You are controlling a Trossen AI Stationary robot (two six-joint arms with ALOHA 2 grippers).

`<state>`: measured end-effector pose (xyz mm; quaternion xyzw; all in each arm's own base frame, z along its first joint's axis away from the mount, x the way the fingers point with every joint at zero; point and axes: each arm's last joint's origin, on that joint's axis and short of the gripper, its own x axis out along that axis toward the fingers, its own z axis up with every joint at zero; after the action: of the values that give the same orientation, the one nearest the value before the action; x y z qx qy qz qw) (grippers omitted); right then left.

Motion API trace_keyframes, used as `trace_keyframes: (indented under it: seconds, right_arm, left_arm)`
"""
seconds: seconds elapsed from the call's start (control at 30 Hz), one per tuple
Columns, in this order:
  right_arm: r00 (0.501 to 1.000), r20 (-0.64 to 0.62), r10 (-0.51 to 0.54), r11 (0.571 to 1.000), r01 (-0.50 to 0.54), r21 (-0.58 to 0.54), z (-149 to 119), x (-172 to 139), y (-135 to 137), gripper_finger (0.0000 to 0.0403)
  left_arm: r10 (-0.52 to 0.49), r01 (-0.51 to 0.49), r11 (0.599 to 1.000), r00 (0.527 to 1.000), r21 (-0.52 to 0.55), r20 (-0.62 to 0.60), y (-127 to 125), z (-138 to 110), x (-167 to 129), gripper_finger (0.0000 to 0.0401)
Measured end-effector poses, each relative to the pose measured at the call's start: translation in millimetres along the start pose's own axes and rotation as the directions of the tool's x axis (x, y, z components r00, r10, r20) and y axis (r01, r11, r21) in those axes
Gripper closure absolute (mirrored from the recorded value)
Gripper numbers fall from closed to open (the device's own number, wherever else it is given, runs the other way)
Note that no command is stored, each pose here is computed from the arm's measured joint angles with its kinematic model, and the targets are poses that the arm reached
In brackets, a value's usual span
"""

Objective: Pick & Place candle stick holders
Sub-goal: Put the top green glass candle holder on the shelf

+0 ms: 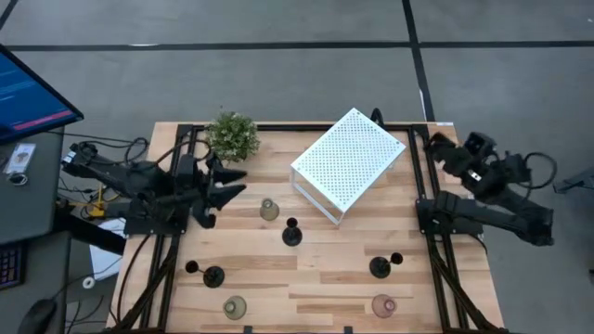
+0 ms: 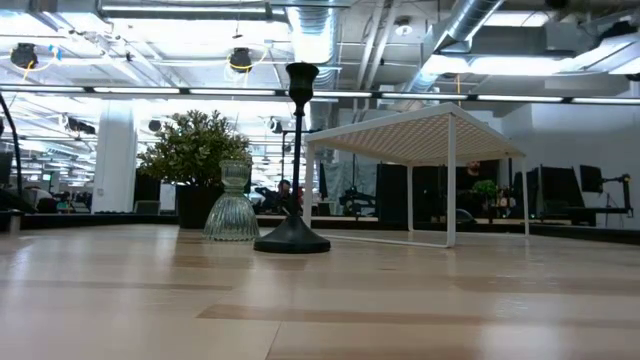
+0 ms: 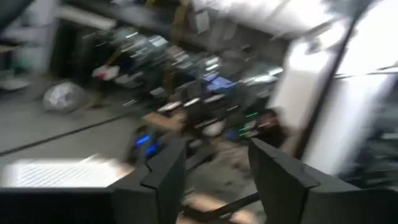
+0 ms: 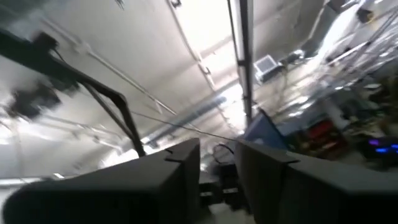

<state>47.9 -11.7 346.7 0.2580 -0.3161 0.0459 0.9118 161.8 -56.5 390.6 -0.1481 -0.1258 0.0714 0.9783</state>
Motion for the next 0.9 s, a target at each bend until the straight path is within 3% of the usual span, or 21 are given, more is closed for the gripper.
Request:
trace_keyframes:
  seconds: [0.2,0.37,0.5,0.7,0.9]
  right_arm:
    - [0.966,-0.196,-0.170,0.980,0.144,-0.137,19,30,9,0.0239]
    - [0.870,-0.382,-0.311,0.949,0.263,-0.174,19,53,2,0.0187]
    - [0.785,-0.512,-0.348,0.937,0.309,-0.164,16,66,-3,0.0161]
    - [0.719,-0.601,-0.350,0.924,0.371,-0.095,14,77,-6,0.0160]
    - [0.711,-0.654,-0.259,0.930,0.366,0.030,14,75,-1,0.0176]
  left_arm:
    - [0.198,-0.193,0.979,0.974,0.058,-0.112,6,6,-3,0.0222]
    - [0.280,-0.272,0.960,0.942,0.069,-0.183,13,-4,-4,0.0226]
    - [0.332,-0.319,0.943,0.899,0.095,-0.284,22,-19,1,0.0226]
    - [0.428,-0.455,0.889,0.777,0.058,-0.461,45,-48,18,0.0229]
    - [0.369,-0.533,0.846,0.606,-0.016,-0.704,79,-81,44,0.0244]
